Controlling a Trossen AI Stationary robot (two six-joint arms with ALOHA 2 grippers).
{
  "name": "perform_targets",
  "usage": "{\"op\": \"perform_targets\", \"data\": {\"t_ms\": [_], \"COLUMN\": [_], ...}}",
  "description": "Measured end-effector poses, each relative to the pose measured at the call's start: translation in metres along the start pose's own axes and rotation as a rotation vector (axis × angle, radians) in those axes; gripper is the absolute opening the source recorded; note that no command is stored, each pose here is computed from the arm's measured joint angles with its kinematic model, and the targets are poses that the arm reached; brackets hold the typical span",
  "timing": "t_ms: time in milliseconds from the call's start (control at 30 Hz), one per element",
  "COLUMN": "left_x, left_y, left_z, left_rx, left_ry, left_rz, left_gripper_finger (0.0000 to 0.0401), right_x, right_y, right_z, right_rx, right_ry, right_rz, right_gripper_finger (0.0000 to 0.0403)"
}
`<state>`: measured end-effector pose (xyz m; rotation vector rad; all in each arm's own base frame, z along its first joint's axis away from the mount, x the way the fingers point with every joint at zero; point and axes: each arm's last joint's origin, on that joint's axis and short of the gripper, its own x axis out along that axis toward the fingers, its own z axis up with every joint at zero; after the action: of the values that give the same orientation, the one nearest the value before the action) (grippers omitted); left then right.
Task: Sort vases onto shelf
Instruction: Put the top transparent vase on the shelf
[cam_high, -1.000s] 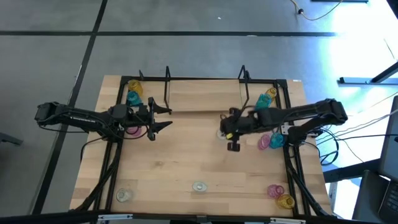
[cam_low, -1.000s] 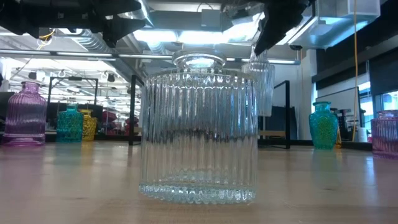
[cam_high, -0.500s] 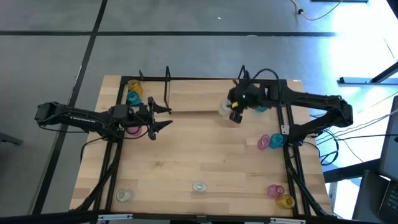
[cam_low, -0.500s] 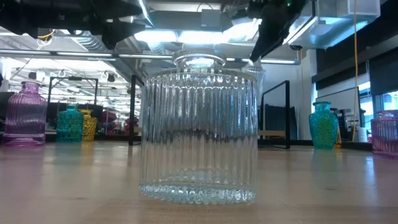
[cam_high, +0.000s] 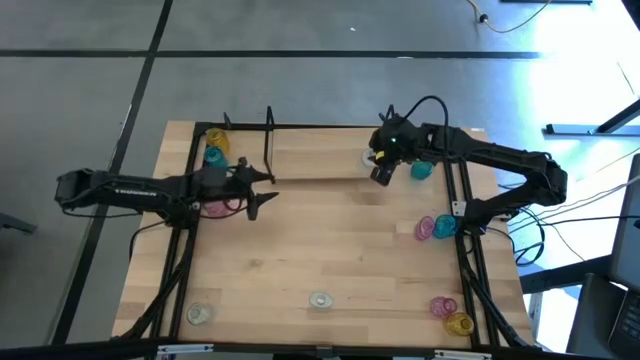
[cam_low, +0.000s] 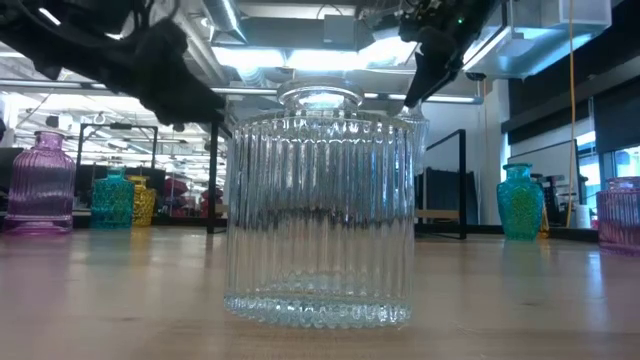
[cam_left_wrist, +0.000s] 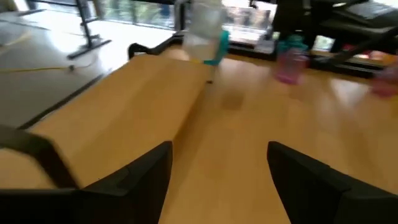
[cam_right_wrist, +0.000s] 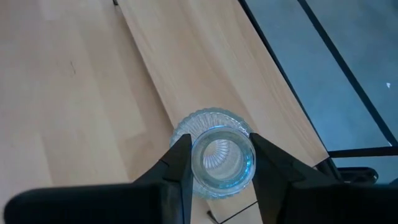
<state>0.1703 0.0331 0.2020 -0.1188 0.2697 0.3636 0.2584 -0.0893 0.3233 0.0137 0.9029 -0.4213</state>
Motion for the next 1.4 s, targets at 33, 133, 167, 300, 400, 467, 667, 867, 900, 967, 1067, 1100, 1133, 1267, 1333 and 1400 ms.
{"op": "perform_targets", "data": {"t_ms": [33,133,167,300,400,467,667,867,900,967,1067,1100,1133,1267,1333,1400], "left_x": [0.001,0.006,0.007,0.011,0.012,0.012,0.012,0.012,0.012,0.013,0.013,0.013,0.013,0.013,0.013,0.013], "left_y": [0.002,0.008,0.01,0.016,0.019,0.021,0.022,0.018,0.018,0.017,0.017,0.017,0.017,0.017,0.017,0.017], "left_z": [0.0,-0.004,-0.005,-0.007,-0.007,-0.007,-0.006,-0.006,-0.006,-0.006,-0.006,-0.006,-0.006,-0.006,-0.006,-0.006], "left_rx": [-0.003,-0.004,-0.005,-0.006,-0.01,-0.011,-0.017,-0.021,-0.022,-0.022,-0.022,-0.022,-0.022,-0.022,-0.022,-0.022], "left_ry": [0.001,0.029,0.035,0.051,0.047,0.043,0.04,0.045,0.047,0.048,0.048,0.048,0.049,0.046,0.045,0.045], "left_rz": [0.028,0.096,0.114,0.19,0.231,0.257,0.257,0.15,0.14,0.131,0.131,0.131,0.131,0.131,0.131,0.131], "left_gripper_finger": [0.0256,0.0256,0.0256,0.0256,0.0256,0.0256,0.0256,0.0256,0.0256,0.0256,0.0256,0.0256,0.0256,0.0256,0.0256,0.0256], "right_x": [0.0,0.0,0.0,0.0,0.0,0.0,0.0,0.001,0.002,0.003,0.004,0.005,0.005,0.009,0.013,0.021], "right_y": [0.0,0.0,0.0,0.0,0.0,0.0,0.0,-0.012,-0.016,-0.027,-0.045,-0.051,-0.057,-0.08,-0.088,-0.097], "right_z": [0.0,0.0,0.0,0.0,0.0,0.0,0.0,0.002,0.002,0.001,-0.002,-0.003,-0.003,-0.002,-0.001,-0.003], "right_rx": [0.0,-0.001,-0.002,-0.003,-0.004,-0.004,-0.018,0.013,0.026,0.053,0.101,0.118,0.135,0.201,0.222,0.243], "right_ry": [0.0,0.0,0.0,0.0,0.0,0.0,-0.003,-0.022,-0.026,-0.022,-0.01,-0.007,-0.012,-0.076,-0.091,-0.079], "right_rz": [0.0,0.0,0.0,0.0,0.0,0.0,-0.009,-0.085,-0.095,-0.114,-0.156,-0.166,-0.167,-0.157,-0.178,-0.19], "right_gripper_finger": [0.0106,0.0106,0.0106,0.0106,0.0106,0.0106,0.0106,0.0106,0.0106,0.0106,0.0106,0.0106,0.0106,0.0106,0.0106,0.0106]}}
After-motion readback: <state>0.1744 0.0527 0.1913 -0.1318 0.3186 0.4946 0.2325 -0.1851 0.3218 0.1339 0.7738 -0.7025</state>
